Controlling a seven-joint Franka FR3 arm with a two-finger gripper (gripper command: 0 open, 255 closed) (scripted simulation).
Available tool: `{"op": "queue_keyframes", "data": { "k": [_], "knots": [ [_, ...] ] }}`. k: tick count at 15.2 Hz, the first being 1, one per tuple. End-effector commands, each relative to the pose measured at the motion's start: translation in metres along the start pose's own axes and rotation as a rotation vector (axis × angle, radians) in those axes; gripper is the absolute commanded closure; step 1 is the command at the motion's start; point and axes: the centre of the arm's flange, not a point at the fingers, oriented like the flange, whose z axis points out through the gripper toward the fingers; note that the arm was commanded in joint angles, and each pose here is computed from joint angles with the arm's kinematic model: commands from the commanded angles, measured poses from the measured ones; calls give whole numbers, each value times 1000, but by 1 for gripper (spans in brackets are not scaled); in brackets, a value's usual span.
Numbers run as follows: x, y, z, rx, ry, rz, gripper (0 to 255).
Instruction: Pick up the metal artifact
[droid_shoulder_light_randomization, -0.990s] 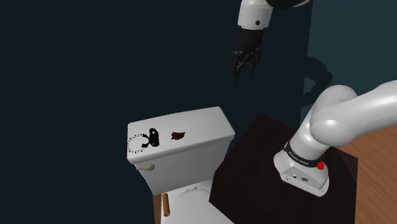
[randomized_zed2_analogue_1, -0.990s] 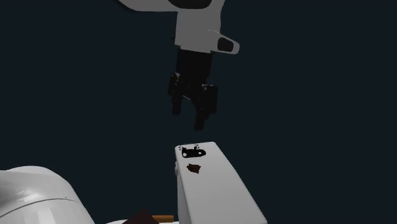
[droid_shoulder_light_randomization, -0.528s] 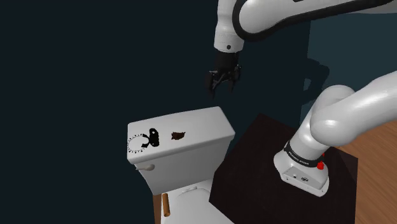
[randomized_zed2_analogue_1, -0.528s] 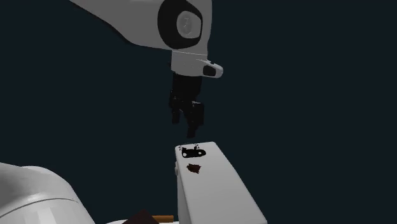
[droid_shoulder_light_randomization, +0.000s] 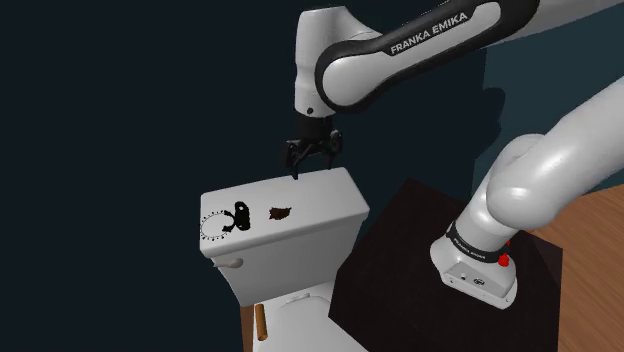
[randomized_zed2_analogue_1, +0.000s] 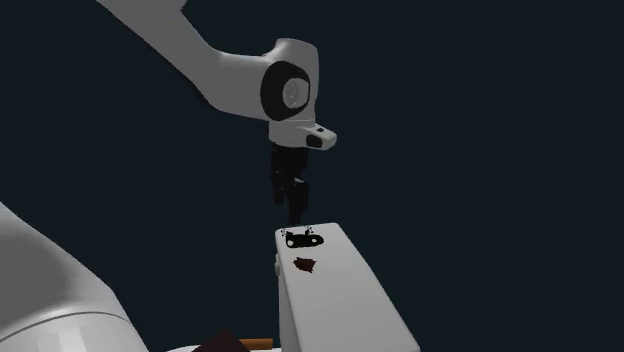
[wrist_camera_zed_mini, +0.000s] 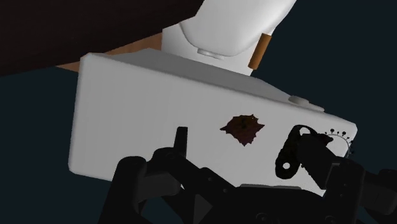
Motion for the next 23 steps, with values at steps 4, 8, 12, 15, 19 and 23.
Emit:
{"op": "queue_keyframes", "data": {
  "k": [4,8,12,15,19,23],
  "knots": [
    [24,-46,42,1,16,81,0],
    [45,-81,75,-1,28,143,0],
    [69,-114,108,-3,41,206,0],
    [89,-137,132,-4,50,252,0],
    [116,-166,163,-6,63,312,0],
    [117,-165,184,-6,63,312,0]
  ]
}}
